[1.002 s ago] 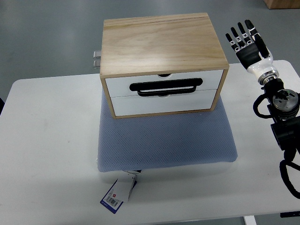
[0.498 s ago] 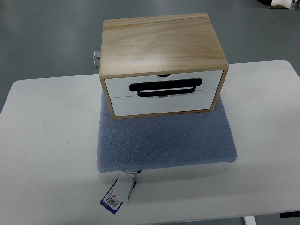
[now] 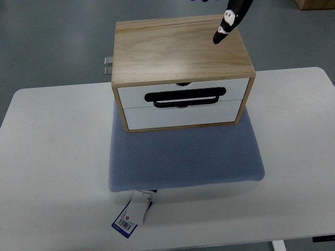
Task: Open wood drawer with right hand
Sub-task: 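Lower the right hand and hook its fingers into the upper drawer's black handle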
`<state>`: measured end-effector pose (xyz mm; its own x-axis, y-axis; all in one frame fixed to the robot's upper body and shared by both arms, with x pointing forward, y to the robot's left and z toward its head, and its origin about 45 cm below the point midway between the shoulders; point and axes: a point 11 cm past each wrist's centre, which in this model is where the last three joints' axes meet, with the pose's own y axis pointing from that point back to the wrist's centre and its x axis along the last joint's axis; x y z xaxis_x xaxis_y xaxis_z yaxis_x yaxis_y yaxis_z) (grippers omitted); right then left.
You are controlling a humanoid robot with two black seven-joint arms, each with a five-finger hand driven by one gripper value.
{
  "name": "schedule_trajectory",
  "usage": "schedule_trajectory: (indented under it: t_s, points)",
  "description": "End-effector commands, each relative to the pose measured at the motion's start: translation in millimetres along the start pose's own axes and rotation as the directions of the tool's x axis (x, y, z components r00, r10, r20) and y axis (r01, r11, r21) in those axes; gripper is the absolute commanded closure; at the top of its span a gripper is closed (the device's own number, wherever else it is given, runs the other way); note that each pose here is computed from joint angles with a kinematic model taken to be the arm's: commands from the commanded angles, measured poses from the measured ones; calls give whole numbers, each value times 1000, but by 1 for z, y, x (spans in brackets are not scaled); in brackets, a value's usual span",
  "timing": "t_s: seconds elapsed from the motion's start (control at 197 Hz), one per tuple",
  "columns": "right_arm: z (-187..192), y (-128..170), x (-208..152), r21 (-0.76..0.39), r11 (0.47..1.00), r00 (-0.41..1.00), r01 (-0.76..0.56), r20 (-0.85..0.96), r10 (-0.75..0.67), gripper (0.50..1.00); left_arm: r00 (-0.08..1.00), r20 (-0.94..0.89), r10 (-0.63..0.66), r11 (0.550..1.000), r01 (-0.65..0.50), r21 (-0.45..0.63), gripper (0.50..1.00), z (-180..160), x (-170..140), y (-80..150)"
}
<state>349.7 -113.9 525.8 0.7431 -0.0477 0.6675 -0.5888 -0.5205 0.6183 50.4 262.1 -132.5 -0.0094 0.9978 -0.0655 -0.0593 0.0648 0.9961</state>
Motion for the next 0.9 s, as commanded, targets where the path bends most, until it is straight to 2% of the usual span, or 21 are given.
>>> schedule_trajectory:
  t_s: [0.0, 0.132, 0.259, 0.31, 0.325, 0.534, 0.681, 0.895]
  points:
    - [-23, -18, -25, 22, 998, 996, 67, 51, -68, 566, 1000, 1, 0, 1000, 0, 2, 500, -1, 0, 0]
    - [-38, -45, -39, 11, 998, 994, 54, 91, -55, 562, 1000, 0, 2, 1000, -2, 1, 500, 0, 1, 0]
    - [-35, -74, -57, -8, 997, 988, 78, 134, -76, 562, 1000, 0, 3, 1000, -3, 1, 500, 0, 1, 0]
    - [-35, -74, -57, -8, 997, 988, 78, 134, -76, 562, 1000, 0, 3, 1000, -3, 1, 500, 0, 1, 0]
    - [-27, -86, -61, -32, 996, 985, 87, 153, -82, 562, 1000, -1, 5, 1000, -5, 1, 500, 0, 2, 0]
    - [-4, -114, -70, -75, 993, 983, 94, 167, -81, 562, 1000, 0, 3, 1000, -3, 1, 500, 0, 1, 0]
    - [16, -128, -81, -115, 987, 984, 109, 155, -90, 562, 1000, -2, 6, 1000, -6, 0, 500, 0, 3, 0]
    - [33, -132, -82, -160, 982, 991, 98, 111, -80, 562, 1000, -1, 8, 1000, -8, 1, 500, 0, 3, 0]
